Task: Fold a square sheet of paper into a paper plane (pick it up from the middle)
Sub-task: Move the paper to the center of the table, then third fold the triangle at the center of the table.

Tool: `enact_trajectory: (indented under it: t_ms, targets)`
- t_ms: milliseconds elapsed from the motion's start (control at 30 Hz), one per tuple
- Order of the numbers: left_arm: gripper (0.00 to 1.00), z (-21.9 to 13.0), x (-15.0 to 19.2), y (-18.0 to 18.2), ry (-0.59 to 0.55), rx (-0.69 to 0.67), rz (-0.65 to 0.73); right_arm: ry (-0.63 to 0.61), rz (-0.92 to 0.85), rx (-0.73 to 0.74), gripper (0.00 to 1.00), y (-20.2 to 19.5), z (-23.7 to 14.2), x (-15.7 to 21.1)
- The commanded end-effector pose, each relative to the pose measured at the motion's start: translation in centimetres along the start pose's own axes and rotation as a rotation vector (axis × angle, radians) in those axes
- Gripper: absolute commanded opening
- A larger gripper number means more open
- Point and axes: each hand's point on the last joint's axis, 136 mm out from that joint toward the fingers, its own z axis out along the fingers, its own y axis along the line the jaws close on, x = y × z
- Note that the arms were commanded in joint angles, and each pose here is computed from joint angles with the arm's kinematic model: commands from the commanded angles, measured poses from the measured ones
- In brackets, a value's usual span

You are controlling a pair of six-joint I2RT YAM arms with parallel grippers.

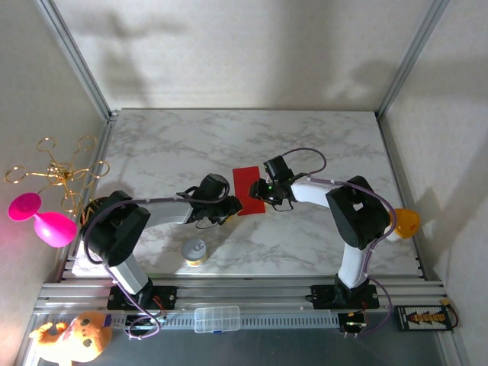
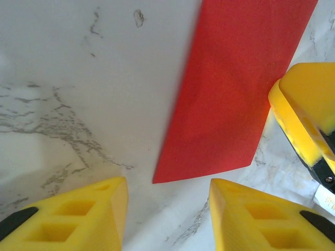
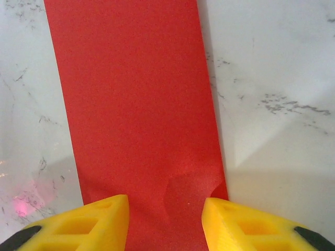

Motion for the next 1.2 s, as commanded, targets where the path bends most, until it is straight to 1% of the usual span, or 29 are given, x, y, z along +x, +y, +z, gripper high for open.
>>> enact_trajectory:
  t_ms: [0,133,467,633,967,1167]
  targets:
    - [0.37,0.5,0.2,-0.9,0.018,0.008,0.021,0.082,0.061,0.107,0.43,-3.9,1.3,2.6]
    - [0.33,0.6,0.1,-0.9,0.019,0.008,0.02,0.088,0.071,0.112,0.4,-4.2,1.4,2.7]
    - [0.33,1.0,0.1,-0.3,0.02,-0.014,0.016,0.128,0.16,0.135,0.32,-5.8,1.8,3.8]
    - [0.33,1.3,0.2,-0.3,0.027,-0.016,0.017,0.157,0.207,0.12,0.32,-6.0,2.2,4.5]
    - [0.32,1.7,-0.2,-1.4,0.03,-0.006,0.058,0.165,0.211,0.118,0.31,-6.1,2.3,4.7]
    - [0.32,1.6,-1.4,-2.0,-0.01,-0.025,0.086,0.164,0.206,0.119,0.31,-6.2,2.2,4.7]
